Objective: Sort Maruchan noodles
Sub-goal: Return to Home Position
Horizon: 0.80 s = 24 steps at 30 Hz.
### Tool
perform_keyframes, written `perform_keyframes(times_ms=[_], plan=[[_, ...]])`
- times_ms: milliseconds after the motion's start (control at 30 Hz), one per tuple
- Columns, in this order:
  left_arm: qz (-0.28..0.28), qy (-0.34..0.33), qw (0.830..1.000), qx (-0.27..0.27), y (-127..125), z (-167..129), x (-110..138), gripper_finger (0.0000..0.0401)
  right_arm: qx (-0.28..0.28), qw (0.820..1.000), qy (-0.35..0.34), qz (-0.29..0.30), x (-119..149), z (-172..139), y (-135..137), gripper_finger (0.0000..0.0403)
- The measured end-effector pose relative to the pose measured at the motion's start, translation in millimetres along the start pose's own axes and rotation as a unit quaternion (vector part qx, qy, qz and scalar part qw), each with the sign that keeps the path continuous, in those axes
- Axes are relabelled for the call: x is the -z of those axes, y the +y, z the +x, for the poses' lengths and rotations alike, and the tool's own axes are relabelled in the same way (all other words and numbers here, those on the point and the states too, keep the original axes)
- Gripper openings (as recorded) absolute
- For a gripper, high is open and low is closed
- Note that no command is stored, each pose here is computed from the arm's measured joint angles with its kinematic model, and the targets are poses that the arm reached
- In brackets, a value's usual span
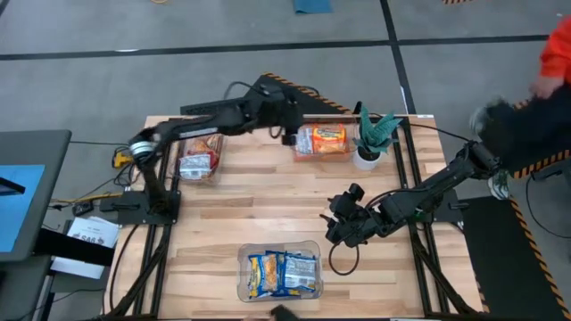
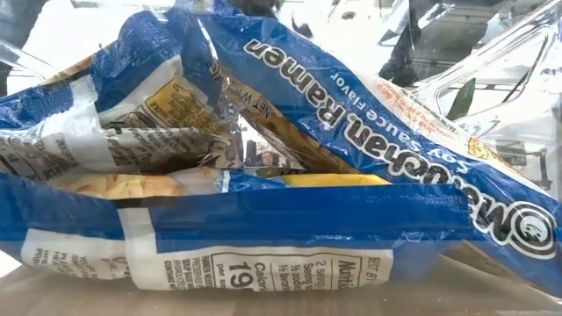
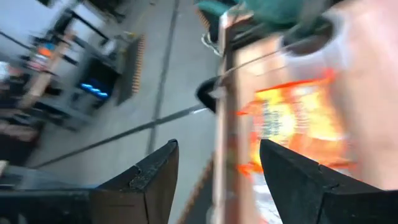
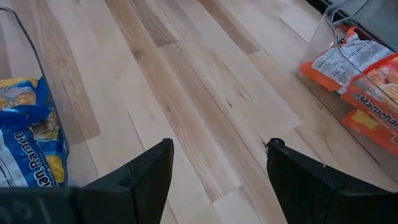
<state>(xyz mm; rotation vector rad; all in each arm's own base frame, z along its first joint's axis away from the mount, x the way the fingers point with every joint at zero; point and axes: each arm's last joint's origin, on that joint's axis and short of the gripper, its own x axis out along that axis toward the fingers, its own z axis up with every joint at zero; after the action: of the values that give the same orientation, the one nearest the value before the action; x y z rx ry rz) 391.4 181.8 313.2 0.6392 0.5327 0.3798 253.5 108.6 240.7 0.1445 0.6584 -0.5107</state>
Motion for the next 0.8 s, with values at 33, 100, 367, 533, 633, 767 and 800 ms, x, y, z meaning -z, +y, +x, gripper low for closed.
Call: perform_keyframes(times_ms=[33,100,367,533,633,767,800], plan=[[-0.011,0.001,1.0,0.011,6,-14,-5,0.0212,0.0,1.0,0.0,0.0,0,0,0,0.0276],[-0.046,-0.006,0.998,0.032,16,-44,-14,0.021,0.0,1.0,0.0,0.0,0,0,0,0.0276],[-0.18,-0.096,0.961,0.189,23,-155,-14,0.0186,-0.001,1.0,-0.002,0.002,0,0,0,0.0276],[-0.203,-0.18,0.946,0.18,-20,-205,21,0.0156,-0.005,1.0,-0.002,0.001,1,-1,2,0.0276],[-0.216,-0.233,0.934,0.161,-52,-228,46,0.0138,-0.006,1.0,-0.002,0.001,1,-2,2,0.0276],[-0.23,-0.293,0.912,0.171,-90,-253,80,0.0109,-0.009,1.0,-0.006,0.005,0,-2,3,0.0276],[-0.235,-0.306,0.907,0.171,-98,-258,86,0.0098,-0.011,1.0,-0.008,0.008,-1,-2,3,0.0276]])
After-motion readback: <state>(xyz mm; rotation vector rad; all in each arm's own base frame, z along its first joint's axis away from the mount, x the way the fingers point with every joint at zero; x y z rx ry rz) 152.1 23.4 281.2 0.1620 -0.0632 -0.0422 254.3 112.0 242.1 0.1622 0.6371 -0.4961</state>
